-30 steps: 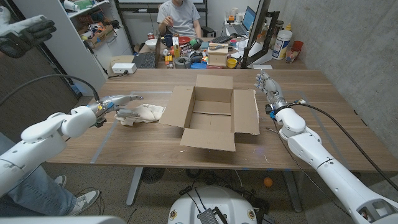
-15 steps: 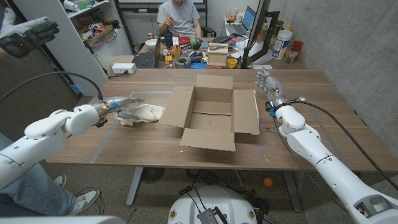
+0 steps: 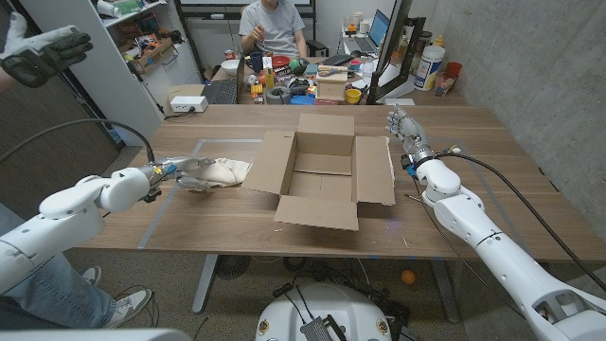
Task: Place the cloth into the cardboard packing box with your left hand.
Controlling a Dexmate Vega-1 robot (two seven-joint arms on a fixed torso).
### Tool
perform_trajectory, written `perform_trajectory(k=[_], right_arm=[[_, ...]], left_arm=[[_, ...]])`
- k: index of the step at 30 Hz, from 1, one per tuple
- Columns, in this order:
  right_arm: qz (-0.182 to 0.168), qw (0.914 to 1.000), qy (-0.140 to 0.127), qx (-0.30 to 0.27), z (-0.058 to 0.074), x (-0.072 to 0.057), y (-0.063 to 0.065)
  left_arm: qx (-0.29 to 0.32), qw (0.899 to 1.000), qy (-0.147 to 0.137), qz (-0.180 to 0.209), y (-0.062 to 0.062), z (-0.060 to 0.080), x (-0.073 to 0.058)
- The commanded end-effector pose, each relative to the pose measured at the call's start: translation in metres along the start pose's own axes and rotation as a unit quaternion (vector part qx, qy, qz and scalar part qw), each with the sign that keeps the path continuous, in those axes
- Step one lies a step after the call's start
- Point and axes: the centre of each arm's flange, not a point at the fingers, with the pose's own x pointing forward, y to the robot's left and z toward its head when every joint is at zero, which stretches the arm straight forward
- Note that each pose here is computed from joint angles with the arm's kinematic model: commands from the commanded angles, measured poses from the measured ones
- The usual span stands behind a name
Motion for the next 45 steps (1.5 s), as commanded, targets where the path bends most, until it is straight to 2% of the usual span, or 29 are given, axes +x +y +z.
perform_trajectory(k=[1,9,15,18,31,38,45], right_arm=[[-0.001,1.0,0.006,-0.003,-0.006,0.002,-0.006],[-0.005,0.9998,0.021,0.002,-0.02,0.0,-0.011],[-0.002,0.9997,0.023,0.001,-0.02,0.003,-0.012],[0.001,0.9998,0.021,0.001,-0.019,0.004,-0.012],[0.015,0.9997,0.018,0.004,-0.016,0.009,-0.008],[0.017,0.9997,0.013,0.009,-0.015,0.006,-0.009],[0.011,0.9998,0.003,0.017,-0.014,-0.005,-0.014]], left_arm=[[-0.018,1.0,-0.01,-0.022,-0.02,0.004,0.022],[-0.024,0.999,-0.012,-0.019,-0.022,0.008,0.037],[-0.022,1.0,0.003,-0.007,-0.022,0.02,0.043],[-0.017,1.0,0.018,0.005,-0.02,0.025,0.041],[-0.041,0.999,0.021,0.022,-0.01,0.032,0.027],[-0.034,0.999,0.022,0.035,0.003,0.039,0.019],[-0.021,0.998,0.011,0.061,0.03,0.057,0.01]])
